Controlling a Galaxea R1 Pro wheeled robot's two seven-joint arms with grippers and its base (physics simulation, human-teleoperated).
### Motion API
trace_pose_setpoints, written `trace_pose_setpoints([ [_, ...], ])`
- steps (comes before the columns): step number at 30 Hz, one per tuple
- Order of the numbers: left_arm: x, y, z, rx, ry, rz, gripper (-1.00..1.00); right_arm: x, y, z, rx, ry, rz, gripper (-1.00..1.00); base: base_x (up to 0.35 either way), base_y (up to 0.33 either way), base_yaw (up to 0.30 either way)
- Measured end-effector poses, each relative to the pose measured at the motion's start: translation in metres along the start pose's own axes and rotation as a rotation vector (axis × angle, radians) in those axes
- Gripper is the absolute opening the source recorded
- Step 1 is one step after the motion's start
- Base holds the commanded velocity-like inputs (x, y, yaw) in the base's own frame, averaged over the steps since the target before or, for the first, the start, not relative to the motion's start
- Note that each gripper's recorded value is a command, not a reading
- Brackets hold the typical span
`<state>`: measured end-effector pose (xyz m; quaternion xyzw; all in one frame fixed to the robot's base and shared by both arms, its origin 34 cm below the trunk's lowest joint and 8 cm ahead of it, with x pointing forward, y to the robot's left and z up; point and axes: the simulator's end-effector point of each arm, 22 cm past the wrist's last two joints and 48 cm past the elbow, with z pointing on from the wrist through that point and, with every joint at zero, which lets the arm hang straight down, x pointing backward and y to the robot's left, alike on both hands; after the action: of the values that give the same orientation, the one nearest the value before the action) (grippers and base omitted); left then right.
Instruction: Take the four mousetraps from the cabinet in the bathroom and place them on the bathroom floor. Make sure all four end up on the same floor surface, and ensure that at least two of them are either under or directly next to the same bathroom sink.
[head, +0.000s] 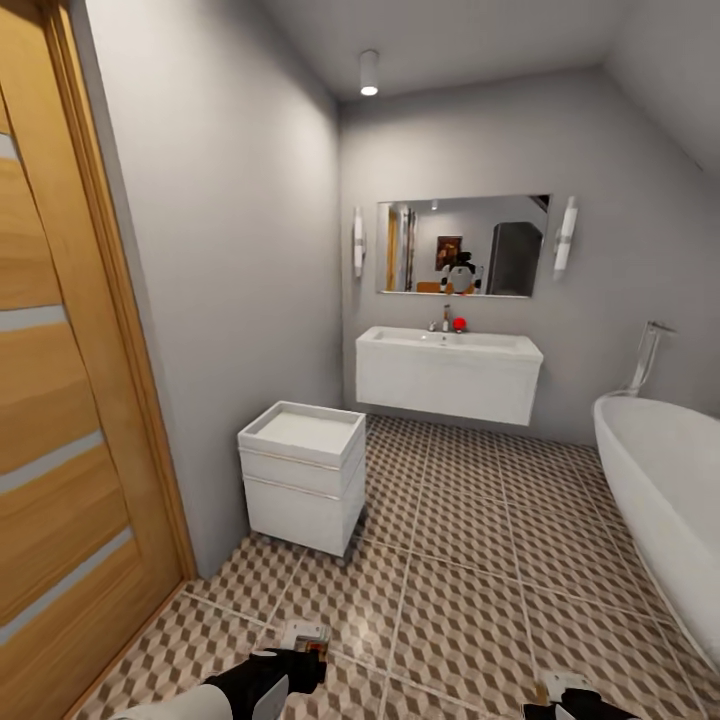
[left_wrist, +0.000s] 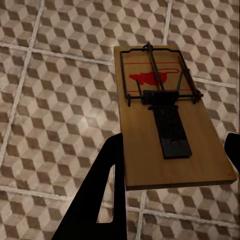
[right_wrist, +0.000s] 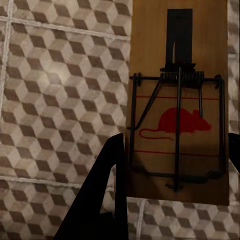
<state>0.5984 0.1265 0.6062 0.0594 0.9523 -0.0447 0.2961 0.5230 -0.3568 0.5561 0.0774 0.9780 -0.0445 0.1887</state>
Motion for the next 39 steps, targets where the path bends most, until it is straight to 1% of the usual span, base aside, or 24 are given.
trace_pose_setpoints([
  [12,0.001,-0.0001,0.0001,0.0,0.001,0.001,-1.0,-0.0002,-0.0009,0.0,0.001,0.0,0.001,-1.0,0.0,0.0,-0.299],
  [20,0.0085,-0.001,0.0004,0.001,0.008,0.002,-1.0,-0.0004,-0.001,0.0,0.001,-0.001,0.001,-1.0,0.0,0.0,-0.267],
  [24,0.0075,-0.001,0.0004,0.001,0.005,0.002,-1.0,-0.0005,-0.0015,0.0,0.008,-0.001,-0.005,-1.0,0.0,0.0,-0.053],
  [26,0.0075,-0.0009,0.0004,0.0,0.004,0.002,-1.0,0.0001,0.0022,0.0,0.006,0.0,-0.012,-1.0,0.0,0.0,0.027],
  [33,0.0071,-0.0008,0.0004,0.0,0.003,0.002,-1.0,-0.0001,0.0021,0.0,0.007,-0.001,-0.014,-1.0,0.0,0.0,0.197],
  [39,0.0064,-0.0007,0.0002,-0.001,0.0,0.001,-1.0,0.0001,0.0037,-0.0001,-0.001,-0.001,-0.014,-1.0,0.065,0.0,0.068],
])
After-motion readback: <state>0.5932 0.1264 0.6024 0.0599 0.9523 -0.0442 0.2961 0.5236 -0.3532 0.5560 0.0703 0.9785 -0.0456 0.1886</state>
